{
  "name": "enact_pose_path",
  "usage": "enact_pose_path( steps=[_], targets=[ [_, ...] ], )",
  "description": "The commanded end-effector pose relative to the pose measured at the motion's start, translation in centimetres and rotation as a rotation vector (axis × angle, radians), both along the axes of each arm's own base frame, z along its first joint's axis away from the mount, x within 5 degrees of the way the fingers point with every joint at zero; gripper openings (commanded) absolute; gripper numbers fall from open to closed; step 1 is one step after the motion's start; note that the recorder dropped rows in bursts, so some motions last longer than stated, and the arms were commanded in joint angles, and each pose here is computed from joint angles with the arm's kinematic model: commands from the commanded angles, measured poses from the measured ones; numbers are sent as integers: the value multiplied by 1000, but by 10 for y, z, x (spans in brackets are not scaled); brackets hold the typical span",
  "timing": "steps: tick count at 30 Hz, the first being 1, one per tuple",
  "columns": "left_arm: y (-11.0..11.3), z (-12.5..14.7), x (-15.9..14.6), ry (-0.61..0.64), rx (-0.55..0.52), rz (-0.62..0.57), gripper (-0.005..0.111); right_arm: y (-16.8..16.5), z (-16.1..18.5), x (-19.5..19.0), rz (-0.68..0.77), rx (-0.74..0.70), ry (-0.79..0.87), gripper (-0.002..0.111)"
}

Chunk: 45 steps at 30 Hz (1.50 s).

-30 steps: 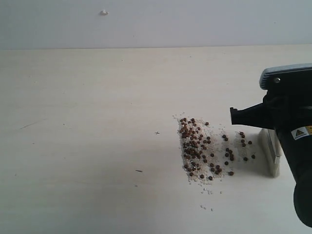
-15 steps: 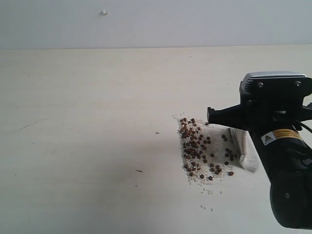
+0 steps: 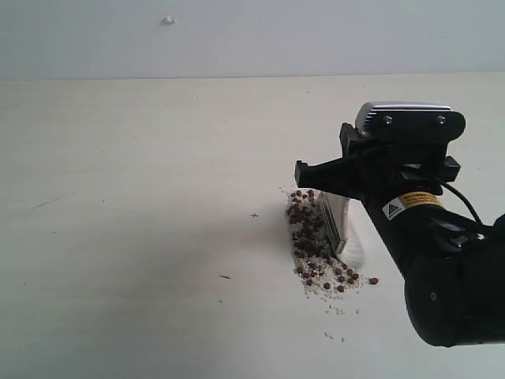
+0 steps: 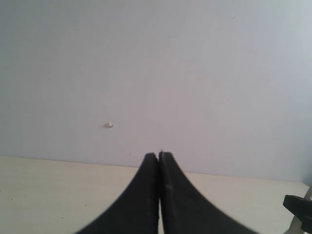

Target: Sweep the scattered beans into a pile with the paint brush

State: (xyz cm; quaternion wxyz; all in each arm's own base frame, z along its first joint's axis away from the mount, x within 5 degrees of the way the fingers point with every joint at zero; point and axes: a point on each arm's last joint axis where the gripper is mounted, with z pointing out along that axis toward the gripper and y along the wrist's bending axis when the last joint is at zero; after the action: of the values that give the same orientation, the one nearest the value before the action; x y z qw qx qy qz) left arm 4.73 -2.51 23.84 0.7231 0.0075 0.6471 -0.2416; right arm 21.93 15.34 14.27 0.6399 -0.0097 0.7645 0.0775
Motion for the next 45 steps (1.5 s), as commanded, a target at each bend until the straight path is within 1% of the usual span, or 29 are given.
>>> enact_pose_path(
  steps=[1,4,6,11,16,21,27,31,35,41,45],
  targets=[
    [0,-1,0,0,0,5,0,-5,3,0,-37,-61,25,0],
    [0,-1,0,0,0,5,0,-6,17,-2,-25,-57,3,0],
    [0,-1,0,0,0,5,0,-7,28,-4,-19,-29,-14,0],
    [0,-1,0,0,0,5,0,-12,49,-9,-8,-38,-39,0],
    [0,-1,0,0,0,5,0,-26,59,-19,-37,-43,-46,0],
    [0,-1,0,0,0,5,0,-52,50,-35,-129,-50,-7,0],
    [0,-1,0,0,0,5,0,-70,31,-52,-157,10,51,0],
    [0,-1,0,0,0,5,0,-65,22,-53,-110,72,83,0],
    [0,-1,0,0,0,5,0,-57,14,-51,-74,166,106,0],
    [0,-1,0,0,0,5,0,-52,0,-47,-83,242,128,0],
    [0,-1,0,-1,2,5,0,-46,-2,-42,-90,273,135,0]
  ],
)
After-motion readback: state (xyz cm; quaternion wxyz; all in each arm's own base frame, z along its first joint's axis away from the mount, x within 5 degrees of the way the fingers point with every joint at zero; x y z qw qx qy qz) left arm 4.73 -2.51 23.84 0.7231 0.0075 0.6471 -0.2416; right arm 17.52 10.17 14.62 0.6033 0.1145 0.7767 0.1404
